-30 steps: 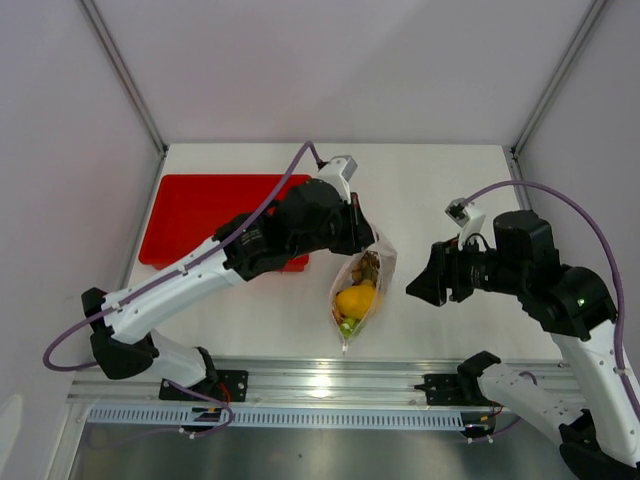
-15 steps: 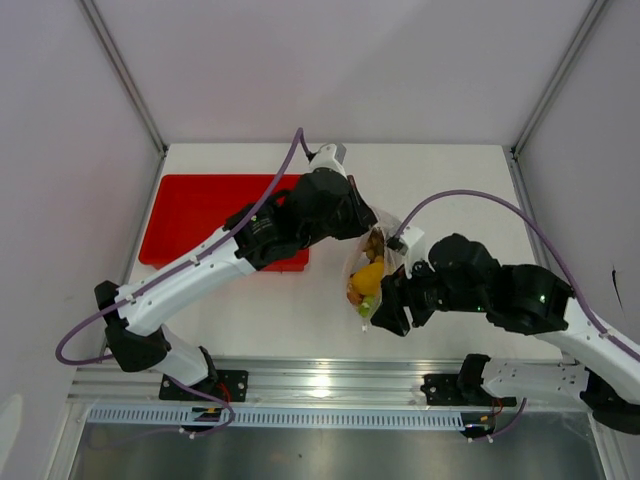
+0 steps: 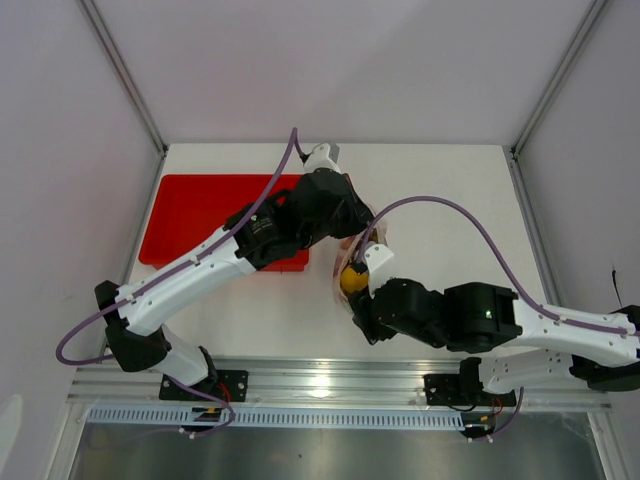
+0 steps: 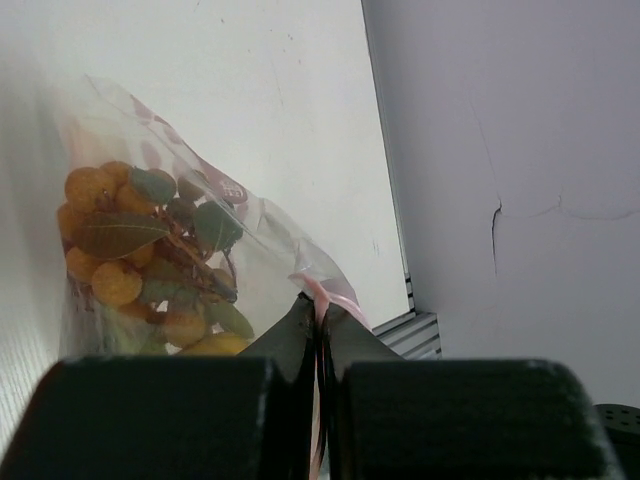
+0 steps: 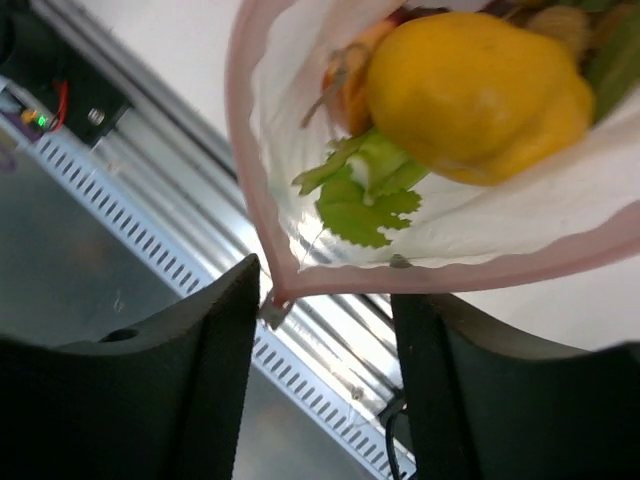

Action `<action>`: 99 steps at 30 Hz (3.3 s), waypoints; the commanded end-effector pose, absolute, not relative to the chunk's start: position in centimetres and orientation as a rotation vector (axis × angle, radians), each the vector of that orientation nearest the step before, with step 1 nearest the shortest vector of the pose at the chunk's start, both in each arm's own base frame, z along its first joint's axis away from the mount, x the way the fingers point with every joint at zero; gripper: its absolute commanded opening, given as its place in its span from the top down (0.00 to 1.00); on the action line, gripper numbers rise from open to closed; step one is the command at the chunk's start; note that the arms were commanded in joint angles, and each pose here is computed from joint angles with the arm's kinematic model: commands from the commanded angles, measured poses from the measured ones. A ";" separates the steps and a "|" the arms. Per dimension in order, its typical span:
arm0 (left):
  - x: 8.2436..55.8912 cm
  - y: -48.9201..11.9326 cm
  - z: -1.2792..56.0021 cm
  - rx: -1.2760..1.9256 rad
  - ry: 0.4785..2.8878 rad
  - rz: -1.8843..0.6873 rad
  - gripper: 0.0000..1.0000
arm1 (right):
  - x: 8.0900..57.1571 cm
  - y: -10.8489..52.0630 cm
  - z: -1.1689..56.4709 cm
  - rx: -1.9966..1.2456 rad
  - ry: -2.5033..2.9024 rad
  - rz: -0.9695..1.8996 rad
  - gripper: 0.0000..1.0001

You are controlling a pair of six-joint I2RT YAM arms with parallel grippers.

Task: Place the food in the zip-top bag and seal the zipper
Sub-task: Zip the zipper food storage bag at the center of the board.

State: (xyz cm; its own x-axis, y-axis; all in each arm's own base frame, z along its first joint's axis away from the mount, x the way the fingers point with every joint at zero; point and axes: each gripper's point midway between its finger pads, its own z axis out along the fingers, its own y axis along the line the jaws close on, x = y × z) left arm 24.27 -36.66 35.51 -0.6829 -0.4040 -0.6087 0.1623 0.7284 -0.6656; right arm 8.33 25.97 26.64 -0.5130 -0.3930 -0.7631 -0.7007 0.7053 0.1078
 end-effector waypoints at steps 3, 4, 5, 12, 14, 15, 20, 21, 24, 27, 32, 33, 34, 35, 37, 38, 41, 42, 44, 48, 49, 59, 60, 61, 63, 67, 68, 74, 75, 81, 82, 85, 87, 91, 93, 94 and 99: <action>24.5 -36.0 39.7 -0.259 2.026 -1.028 1.00 | 11.8 23.9 28.1 -0.558 2.084 0.377 0.52; 24.5 -35.9 39.8 -0.263 2.024 -1.030 1.00 | 12.0 23.8 28.2 -0.542 2.076 0.378 0.55; 24.4 -35.7 39.6 -0.268 2.026 -1.026 1.00 | 12.1 23.9 28.0 -0.545 2.071 0.372 0.58; 24.5 -35.2 39.5 -0.286 2.020 -1.011 0.99 | 12.1 24.8 27.7 -0.530 2.042 0.406 0.73; 24.6 -35.0 39.4 -0.292 2.021 -1.004 0.99 | 12.0 24.8 27.2 -0.546 2.056 0.391 0.73; 24.6 -34.9 39.3 -0.295 2.022 -1.003 0.99 | 12.0 24.8 26.9 -0.544 2.060 0.385 0.73; 24.3 -34.9 39.1 -0.276 2.024 -1.014 0.99 | 11.9 23.9 26.2 -0.544 2.086 0.318 1.00; 24.3 -34.8 39.0 -0.264 2.023 -1.014 0.99 | 11.8 23.6 26.5 -0.544 2.086 0.311 1.00; 23.4 -34.5 38.7 -0.158 1.994 -1.036 1.00 | 11.5 22.7 28.5 -0.545 2.077 0.329 1.00; 21.8 -33.7 38.5 0.038 1.896 -1.072 0.98 | 10.3 22.8 30.9 -0.632 2.048 0.468 1.00; 18.0 -31.9 39.3 0.254 1.685 -1.215 0.57 | 8.1 21.8 34.3 -0.781 1.967 0.681 1.00; 17.3 -31.8 38.3 0.306 1.689 -1.226 0.44 | 7.4 21.7 35.0 -0.810 1.957 0.734 1.00; 16.7 -31.7 37.6 0.363 1.677 -1.219 0.39 | 7.0 21.2 35.4 -0.828 1.943 0.771 1.00; 16.0 -31.0 39.0 0.391 1.607 -1.240 0.34 | 6.7 21.0 35.6 -0.857 1.931 0.788 1.00; 14.6 -31.0 37.7 0.507 1.573 -1.251 0.18 | 5.5 21.0 35.6 -0.927 1.931 0.841 1.00; 14.4 -30.8 37.3 0.529 1.557 -1.244 0.11 | 5.2 21.0 35.4 -0.955 1.931 0.851 1.00; 13.5 -29.1 37.5 0.584 1.463 -1.204 0.01 | 3.5 21.8 34.2 -1.076 1.948 0.896 1.00; 13.0 -28.1 39.2 0.604 1.365 -1.190 0.00 | 3.0 22.0 33.9 -1.105 1.955 0.909 1.00; 11.3 -27.7 40.3 0.719 1.247 -1.198 0.00 | 1.8 22.4 32.9 -1.182 1.980 0.939 1.00; 7.3 -27.6 43.6 1.018 0.945 -1.167 0.01 | 0.2 22.8 32.7 -1.272 1.992 1.007 1.00; 7.0 -28.5 42.4 1.109 0.958 -1.163 0.01 | -0.5 22.9 32.8 -1.300 1.991 1.040 1.00; 1.7 -31.5 39.9 1.603 0.855 -1.451 0.01 | -2.4 23.3 33.1 -1.371 2.009 1.142 1.00; 1.3 -31.6 39.6 1.625 0.847 -1.475 0.00 | -2.4 23.3 33.3 -1.368 2.005 1.149 1.00; 1.2 -31.8 39.2 1.638 0.848 -1.487 0.00 | -2.5 23.3 33.5 -1.367 1.999 1.159 1.00; 1.2 -32.5 38.3 1.663 0.858 -1.506 0.01 | -2.6 23.2 33.8 -1.367 1.980 1.176 1.00; 0.5 -33.0 37.3 1.732 0.865 -1.595 0.01 | -2.3 23.2 34.1 -1.349 1.970 1.167 1.00; 0.4 -33.1 37.4 1.742 0.870 -1.612 0.01 | -2.3 23.2 34.2 -1.345 1.966 1.168 1.00; -0.5 -34.1 35.8 1.814 0.948 -1.650 0.00 | -1.9 23.0 34.2 -1.329 1.965 1.148 1.00; -0.6 -34.4 35.6 1.819 0.956 -1.639 0.00 | -1.9 23.0 34.3 -1.327 1.963 1.151 1.00; 0.3 -35.6 33.9 1.808 1.065 -1.581 0.00 | -1.9 23.1 34.4 -1.330 1.953 1.155 1.00; 0.5 -35.7 33.7 1.804 1.075 -1.573 0.00 | -2.0 23.1 34.3 -1.335 1.957 1.154 1.00; 0.7 -35.9 33.6 1.783 1.084 -1.551 0.01 | -2.3 23.3 34.2 -1.349 1.960 1.168 1.00; 0.8 -35.8 33.9 1.752 1.067 -1.547 0.01 | -2.4 23.5 33.8 -1.361 1.974 1.164 1.00; 0.9 -35.8 35.8 1.679 1.004 -1.532 0.01 | -2.6 23.6 33.6 -1.377 1.985 1.162 1.00; 0.8 -35.8 36.1 1.676 0.991 -1.548 0.01 | -2.5 23.7 33.7 -1.374 1.974 1.162 1.00; 0.2 -35.6 36.2 1.698 0.975 -1.586 0.01 | -2.4 23.8 33.9 -1.374 1.969 1.162 1.00; -1.4 -35.7 35.0 1.803 1.006 -1.690 0.01 | -0.8 23.6 34.6 -1.287 1.951 1.097 1.00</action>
State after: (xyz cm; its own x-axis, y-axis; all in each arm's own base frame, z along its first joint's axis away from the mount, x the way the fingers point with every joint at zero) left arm 0.24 -35.78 34.25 -0.0243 0.1889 -0.9817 0.8299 -0.5438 -0.1251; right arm -2.01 23.01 31.38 -0.4104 -0.5771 -0.7060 -0.9100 0.2093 0.3579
